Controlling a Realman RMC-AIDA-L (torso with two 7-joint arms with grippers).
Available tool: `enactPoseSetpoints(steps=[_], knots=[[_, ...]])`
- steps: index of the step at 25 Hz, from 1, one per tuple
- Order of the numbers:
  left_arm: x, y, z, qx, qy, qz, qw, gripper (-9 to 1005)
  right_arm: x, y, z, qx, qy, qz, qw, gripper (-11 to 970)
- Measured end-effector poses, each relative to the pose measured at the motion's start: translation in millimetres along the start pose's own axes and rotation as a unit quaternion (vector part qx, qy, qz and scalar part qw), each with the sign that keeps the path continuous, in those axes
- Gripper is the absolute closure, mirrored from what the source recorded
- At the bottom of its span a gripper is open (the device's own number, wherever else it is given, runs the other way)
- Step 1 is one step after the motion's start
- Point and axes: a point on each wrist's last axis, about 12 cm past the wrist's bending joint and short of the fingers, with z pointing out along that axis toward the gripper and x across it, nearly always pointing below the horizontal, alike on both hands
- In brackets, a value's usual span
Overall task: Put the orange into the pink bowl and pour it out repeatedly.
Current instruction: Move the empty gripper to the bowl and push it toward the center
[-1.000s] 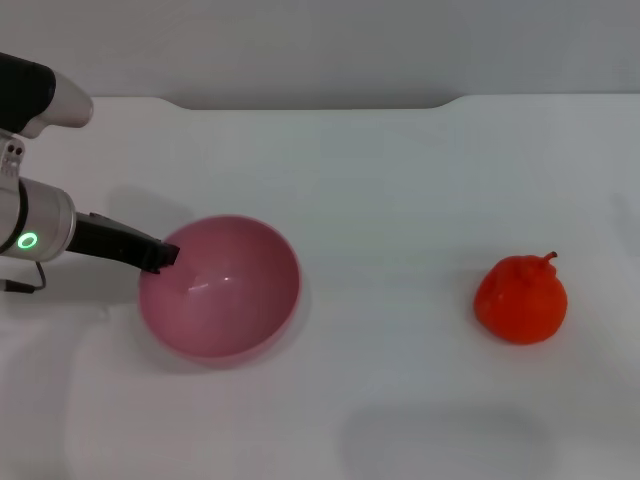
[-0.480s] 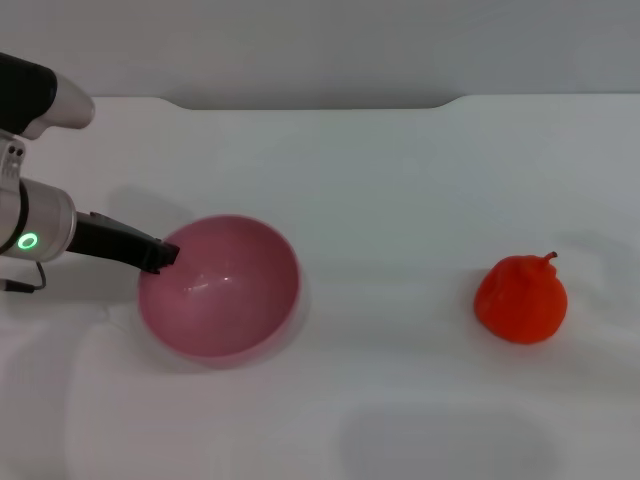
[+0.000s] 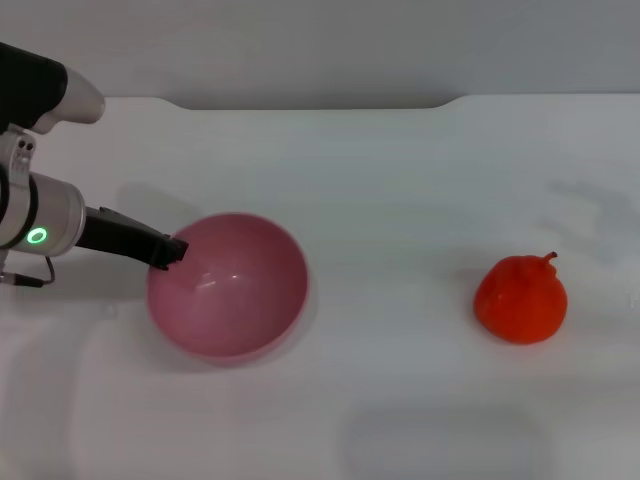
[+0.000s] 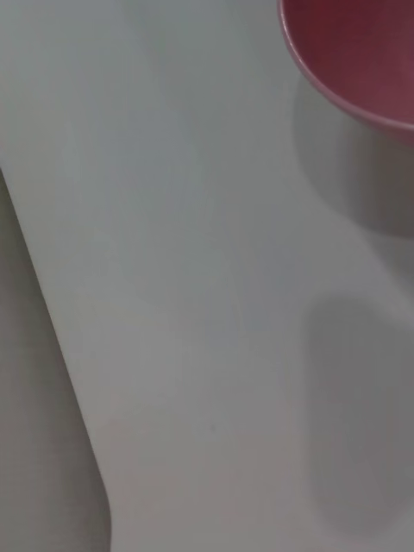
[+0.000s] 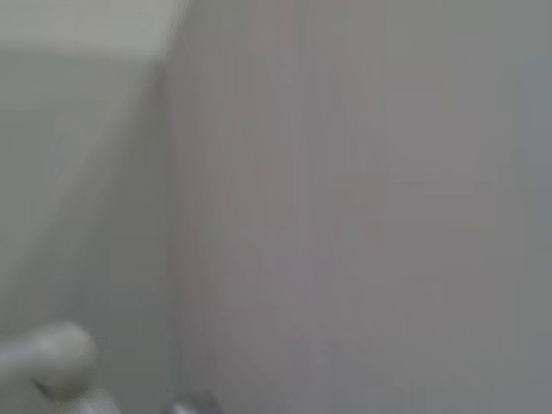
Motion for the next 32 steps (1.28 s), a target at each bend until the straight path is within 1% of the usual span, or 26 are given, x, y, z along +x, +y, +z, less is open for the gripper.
enactPoseSetpoints(steps=[4, 7, 9, 10, 12, 14, 17, 20, 21, 23, 25, 28, 32], knots=[[-2.0, -0.9, 0.5, 0.001, -0.002, 0.002, 1.000, 951, -6.3, -4.8, 7.2, 0.039, 0.089, -0.005, 0.995, 284], [-5.9, -2.7, 1.9, 0.001, -0.005, 0.006, 1.000, 951, -15.7, -3.0, 19.4, 0.063, 0.161, -0.012, 0.985, 283], [-5.9, -2.7, 1.9, 0.001, -0.005, 0.006, 1.000, 951, -24.4, 0.1, 28.0, 0.079, 0.218, -0.016, 0.973, 283], [-5.9, -2.7, 1.9, 0.001, -0.005, 0.006, 1.000, 951, -29.3, 0.3, 31.0, 0.088, 0.240, -0.012, 0.967, 283], [-5.9, -2.7, 1.9, 0.001, -0.005, 0.006, 1.000, 951, -34.4, 0.5, 39.7, 0.087, 0.281, 0.011, 0.956, 284], [-10.3, -4.5, 2.8, 0.000, -0.009, 0.011, 1.000, 950, -36.5, 1.4, 49.0, 0.089, 0.322, 0.041, 0.942, 284], [-10.6, -4.6, 3.0, 0.000, -0.009, 0.012, 1.000, 950, -38.5, 5.3, 57.4, 0.106, 0.363, 0.065, 0.924, 283], [-11.4, -6.6, 6.6, -0.002, -0.009, 0.017, 1.000, 950, -35.6, 8.4, 65.1, 0.114, 0.403, 0.098, 0.903, 283], [-11.8, -7.1, 7.2, -0.002, -0.009, 0.019, 1.000, 950, -33.4, 9.5, 68.0, 0.115, 0.421, 0.110, 0.893, 283], [-11.8, -7.1, 7.2, -0.002, -0.009, 0.019, 1.000, 950, -26.8, 12.0, 73.9, 0.110, 0.458, 0.126, 0.873, 283], [-12.4, -7.2, 7.2, -0.002, -0.010, 0.020, 1.000, 950, -17.4, 13.7, 80.0, 0.099, 0.483, 0.132, 0.860, 284], [-14.0, -7.7, 7.1, -0.003, -0.011, 0.023, 1.000, 950, 0.4, 15.3, 88.1, 0.077, 0.502, 0.146, 0.849, 284], [-16.4, -9.7, 8.1, -0.001, -0.010, 0.028, 1.000, 950, 17.1, 13.8, 96.7, 0.065, 0.512, 0.158, 0.842, 284]])
